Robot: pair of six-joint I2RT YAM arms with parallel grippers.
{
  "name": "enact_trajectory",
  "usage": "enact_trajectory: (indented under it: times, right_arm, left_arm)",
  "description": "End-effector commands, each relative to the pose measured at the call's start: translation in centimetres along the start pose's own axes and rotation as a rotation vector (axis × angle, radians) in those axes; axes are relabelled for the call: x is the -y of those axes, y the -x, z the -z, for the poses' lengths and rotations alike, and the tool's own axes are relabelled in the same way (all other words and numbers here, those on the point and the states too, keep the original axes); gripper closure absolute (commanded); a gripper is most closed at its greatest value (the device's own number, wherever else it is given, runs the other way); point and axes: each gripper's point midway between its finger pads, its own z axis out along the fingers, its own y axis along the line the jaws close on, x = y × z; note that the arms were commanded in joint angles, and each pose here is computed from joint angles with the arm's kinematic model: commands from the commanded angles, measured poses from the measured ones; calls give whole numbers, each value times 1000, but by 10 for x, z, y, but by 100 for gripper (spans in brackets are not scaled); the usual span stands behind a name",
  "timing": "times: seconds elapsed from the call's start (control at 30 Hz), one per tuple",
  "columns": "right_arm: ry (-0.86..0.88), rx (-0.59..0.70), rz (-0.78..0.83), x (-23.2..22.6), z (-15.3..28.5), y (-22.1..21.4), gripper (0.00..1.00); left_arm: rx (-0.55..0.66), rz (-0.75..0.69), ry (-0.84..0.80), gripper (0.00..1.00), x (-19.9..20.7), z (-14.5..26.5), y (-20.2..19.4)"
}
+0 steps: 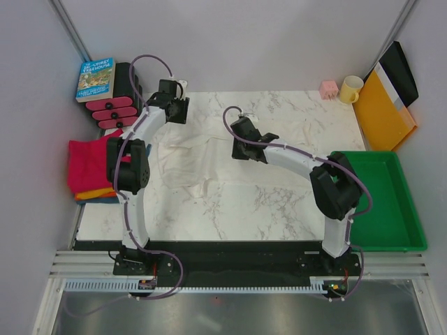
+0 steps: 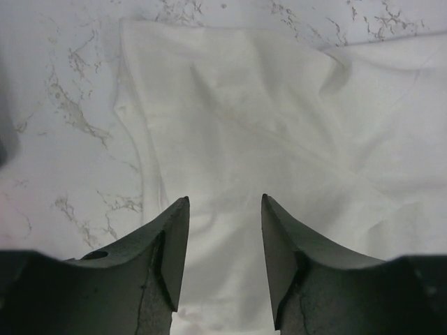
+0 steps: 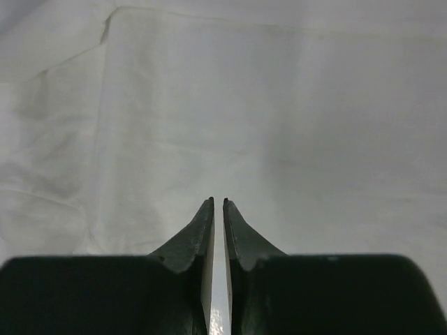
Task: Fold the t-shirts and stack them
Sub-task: Fold the flattened tshirt in 1/3 of the way
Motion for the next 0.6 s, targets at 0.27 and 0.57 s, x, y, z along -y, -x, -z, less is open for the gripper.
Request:
enact_trajectory:
  times: [0.27,0.57]
  right_arm:
    - [236,2,80,-106,-74,38,83]
    - [285,-79,91,-121,-128,10,83]
  left_arm:
    - [-106,-84,-19,58,0,-36,-30]
    - [-159,-99,-30,59,1,-37,-45]
